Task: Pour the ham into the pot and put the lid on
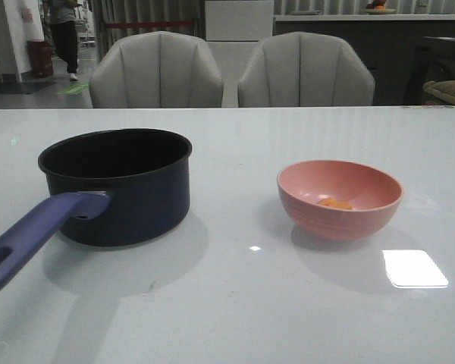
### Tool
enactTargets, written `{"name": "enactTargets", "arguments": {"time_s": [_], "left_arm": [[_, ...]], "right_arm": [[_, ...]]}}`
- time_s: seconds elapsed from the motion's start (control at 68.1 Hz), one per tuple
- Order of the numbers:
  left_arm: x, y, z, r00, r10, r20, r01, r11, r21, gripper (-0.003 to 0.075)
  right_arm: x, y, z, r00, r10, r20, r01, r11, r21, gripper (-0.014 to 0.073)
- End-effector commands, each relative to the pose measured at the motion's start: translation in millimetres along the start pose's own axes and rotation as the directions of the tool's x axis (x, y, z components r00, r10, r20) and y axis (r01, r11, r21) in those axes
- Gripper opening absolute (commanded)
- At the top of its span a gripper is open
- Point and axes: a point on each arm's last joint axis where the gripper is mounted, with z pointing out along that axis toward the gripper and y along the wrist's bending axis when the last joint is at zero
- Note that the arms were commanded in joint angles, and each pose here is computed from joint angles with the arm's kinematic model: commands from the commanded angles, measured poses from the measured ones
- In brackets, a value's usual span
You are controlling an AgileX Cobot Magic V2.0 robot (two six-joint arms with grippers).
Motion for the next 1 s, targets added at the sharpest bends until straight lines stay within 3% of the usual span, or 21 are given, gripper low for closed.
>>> {"name": "enactTargets", "arguments": {"time_s": [0.0, 0.073, 0.162, 0.382, 0.661, 0.852, 0.984], "left_arm": [[-6, 0, -6, 0.999, -0.005, 0.048, 0.005, 1.0, 0.004, 0.0332], [-6, 0, -6, 0.999, -0.006, 0.048, 0.006, 1.0, 0.004, 0.0512], [-7, 0, -6, 0.999, -0.006, 0.046, 0.005, 1.0, 0.005, 0.0599], [-9, -5, -27, 0.993, 0.046, 0.11, -0.047, 0.999, 0.008, 0.0603], [4, -11, -94, 0.952, 0.074, 0.298, -0.084, 0.996, 0.021, 0.0603], [42, -30, -144, 0.844, 0.12, 0.523, -0.167, 0.985, 0.042, 0.0603], [73, -36, -165, 0.775, 0.134, 0.617, -0.213, 0.975, 0.057, 0.0603]], "right_arm": [[-11, 0, -2, 0.994, -0.012, 0.11, 0.012, 1.0, 0.008, 0.0149], [-11, 0, -2, 0.994, -0.012, 0.11, 0.012, 1.0, 0.008, 0.0149], [-11, 0, -2, 0.994, -0.012, 0.11, 0.012, 1.0, 0.008, 0.0149], [-11, 0, -2, 0.994, -0.012, 0.11, 0.012, 1.0, 0.008, 0.0149], [-11, 0, -2, 0.994, -0.012, 0.11, 0.012, 1.0, 0.008, 0.0149], [-11, 0, -2, 0.994, -0.012, 0.11, 0.012, 1.0, 0.008, 0.0149], [-11, 0, -2, 0.994, -0.012, 0.11, 0.012, 1.0, 0.008, 0.0149]]}}
